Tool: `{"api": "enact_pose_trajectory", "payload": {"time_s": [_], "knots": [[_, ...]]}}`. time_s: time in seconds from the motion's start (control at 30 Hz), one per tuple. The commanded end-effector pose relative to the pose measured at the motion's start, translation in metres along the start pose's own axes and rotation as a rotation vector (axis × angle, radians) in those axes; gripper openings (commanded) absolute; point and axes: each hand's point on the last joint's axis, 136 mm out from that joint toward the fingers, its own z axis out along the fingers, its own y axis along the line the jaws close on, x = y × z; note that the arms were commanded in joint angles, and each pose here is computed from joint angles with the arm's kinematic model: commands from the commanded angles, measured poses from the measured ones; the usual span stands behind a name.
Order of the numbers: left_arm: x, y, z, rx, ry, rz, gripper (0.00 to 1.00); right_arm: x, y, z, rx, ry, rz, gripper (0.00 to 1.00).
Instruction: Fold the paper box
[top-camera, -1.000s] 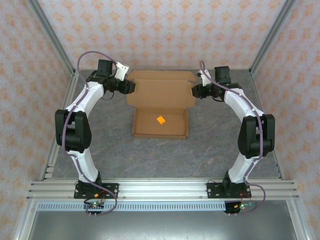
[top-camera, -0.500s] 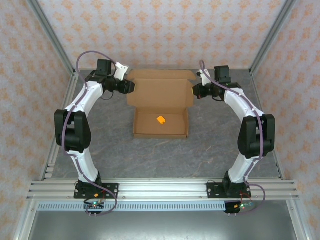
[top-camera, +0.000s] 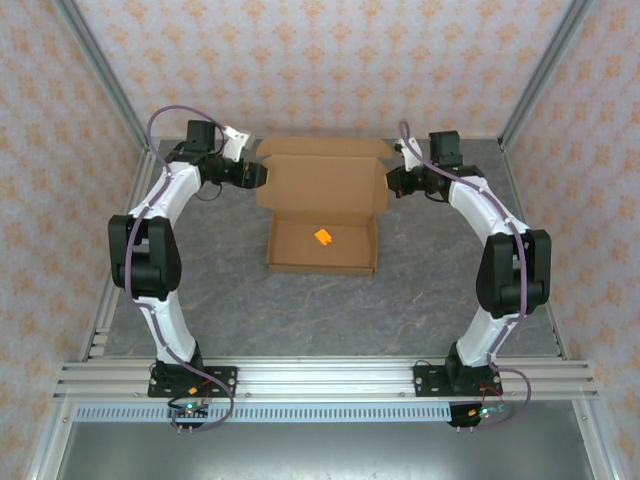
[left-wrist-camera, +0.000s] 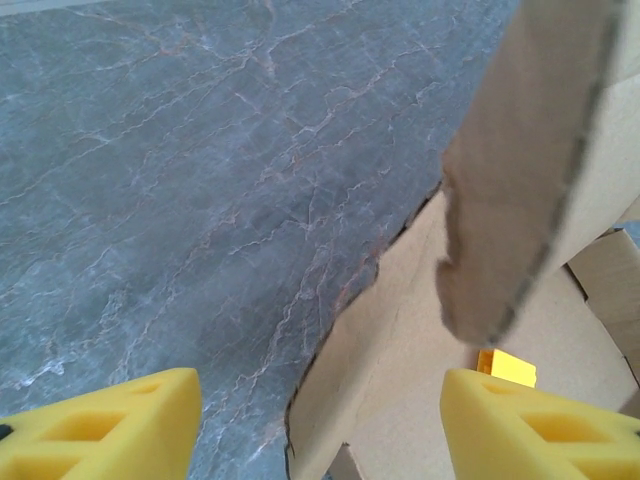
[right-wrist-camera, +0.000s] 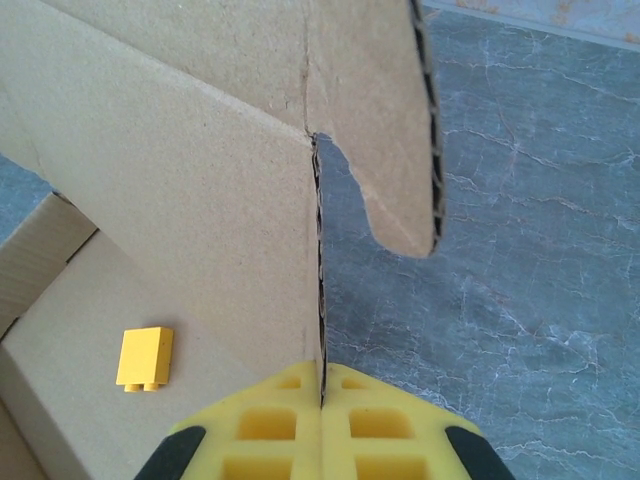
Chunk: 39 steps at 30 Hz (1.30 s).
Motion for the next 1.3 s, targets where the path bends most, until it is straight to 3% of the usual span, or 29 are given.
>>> {"api": "enact_pose_trajectory", "payload": {"time_s": [0.0,0.23,0.93,1.27], "knots": [[-0.012,-0.003,0.002,0.057,-0.033,0.006,0.66,-0.021,0.006,-0.015,0.006,-0.044,-0.059,0.0],[-0.015,-0.009,0.002,0.093,-0.038,0.011,0.49,-0.023,0.006,-0.016,0.011,-0.047,-0.06,0.0],[-0.026,-0.014,-0.008,0.09,-0.066,0.013,0.2,-0.028,0.007,-0.022,0.026,-0.057,-0.049,0.0],[-0.043,-0.027,-0.029,-0.092,-0.235,-0.009,0.06,-0.044,0.001,-0.028,0.245,-0.148,0.071,0.0]]}}
